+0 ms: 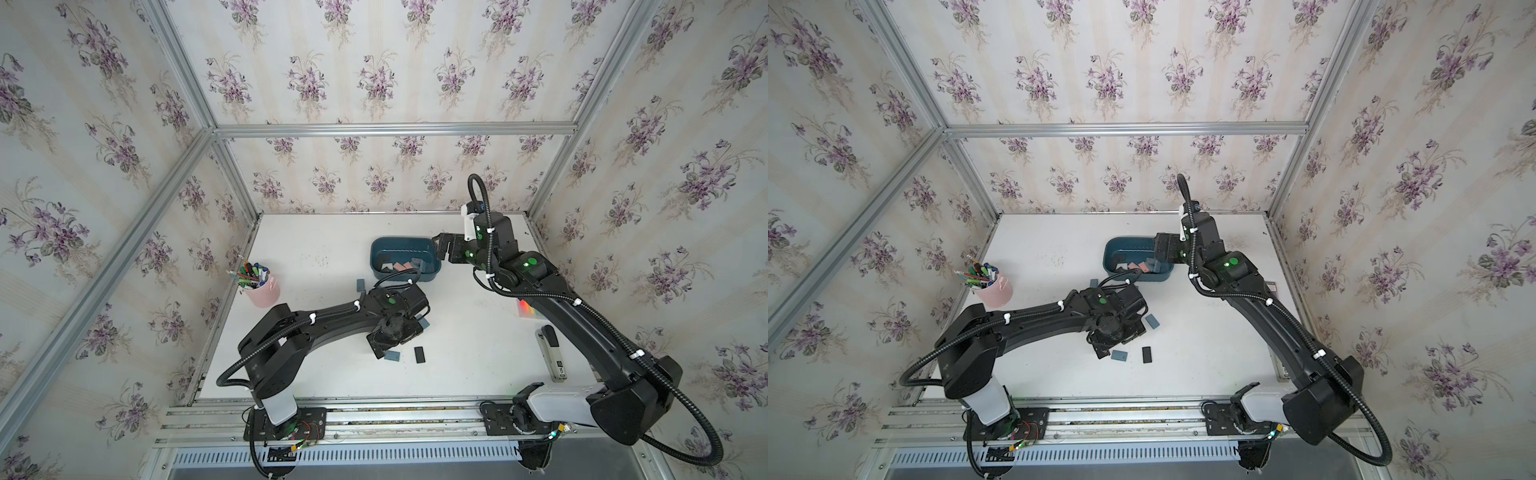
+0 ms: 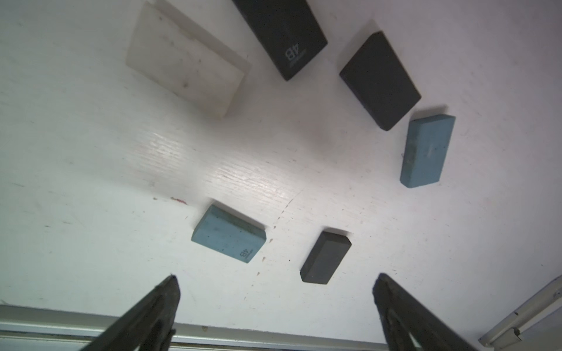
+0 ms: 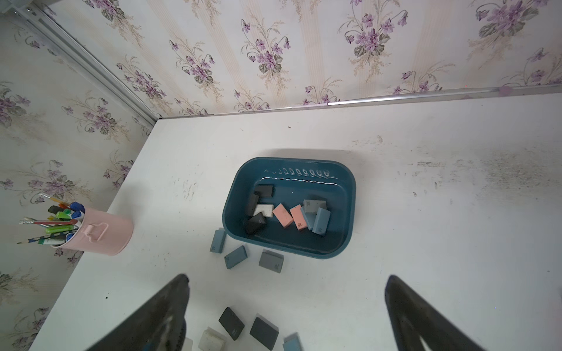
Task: Put the eraser in the storage box
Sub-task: Pick up the eraser from the center of the board.
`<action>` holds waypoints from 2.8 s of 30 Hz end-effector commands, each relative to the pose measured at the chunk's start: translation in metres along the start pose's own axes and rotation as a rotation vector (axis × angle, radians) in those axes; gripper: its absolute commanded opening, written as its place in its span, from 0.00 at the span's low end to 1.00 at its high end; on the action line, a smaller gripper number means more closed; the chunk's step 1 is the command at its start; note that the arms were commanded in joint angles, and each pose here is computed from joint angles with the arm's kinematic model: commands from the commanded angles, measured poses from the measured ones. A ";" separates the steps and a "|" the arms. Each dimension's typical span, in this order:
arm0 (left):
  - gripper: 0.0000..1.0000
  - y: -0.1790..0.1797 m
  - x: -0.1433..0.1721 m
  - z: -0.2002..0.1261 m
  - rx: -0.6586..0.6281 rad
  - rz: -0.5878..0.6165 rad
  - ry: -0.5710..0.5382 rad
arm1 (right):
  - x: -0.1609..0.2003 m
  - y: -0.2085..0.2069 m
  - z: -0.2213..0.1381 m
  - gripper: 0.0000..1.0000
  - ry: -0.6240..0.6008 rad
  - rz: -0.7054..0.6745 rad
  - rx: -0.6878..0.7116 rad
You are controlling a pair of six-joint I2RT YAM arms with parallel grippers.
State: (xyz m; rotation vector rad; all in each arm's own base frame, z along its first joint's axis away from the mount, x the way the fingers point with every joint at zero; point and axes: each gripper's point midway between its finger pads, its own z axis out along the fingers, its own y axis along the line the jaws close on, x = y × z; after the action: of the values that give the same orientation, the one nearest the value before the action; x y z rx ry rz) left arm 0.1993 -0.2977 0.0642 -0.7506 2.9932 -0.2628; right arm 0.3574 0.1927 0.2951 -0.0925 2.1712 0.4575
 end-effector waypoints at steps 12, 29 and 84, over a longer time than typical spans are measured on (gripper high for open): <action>0.99 0.031 0.014 0.029 -0.157 -0.181 0.020 | 0.011 0.001 -0.001 1.00 -0.005 -0.032 -0.036; 0.88 0.029 0.002 0.059 -0.116 -0.285 0.035 | 0.021 0.007 -0.005 1.00 0.010 -0.029 -0.091; 0.00 0.002 -0.096 -0.030 -0.131 0.125 -0.198 | 0.017 0.008 -0.015 1.00 -0.026 -0.004 -0.108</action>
State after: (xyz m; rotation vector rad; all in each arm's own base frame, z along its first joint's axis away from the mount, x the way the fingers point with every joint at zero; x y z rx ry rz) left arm 0.2663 -0.2565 0.0823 -0.6472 2.9052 -0.0428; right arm 0.3323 0.1998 0.2823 -0.1680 2.1526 0.5761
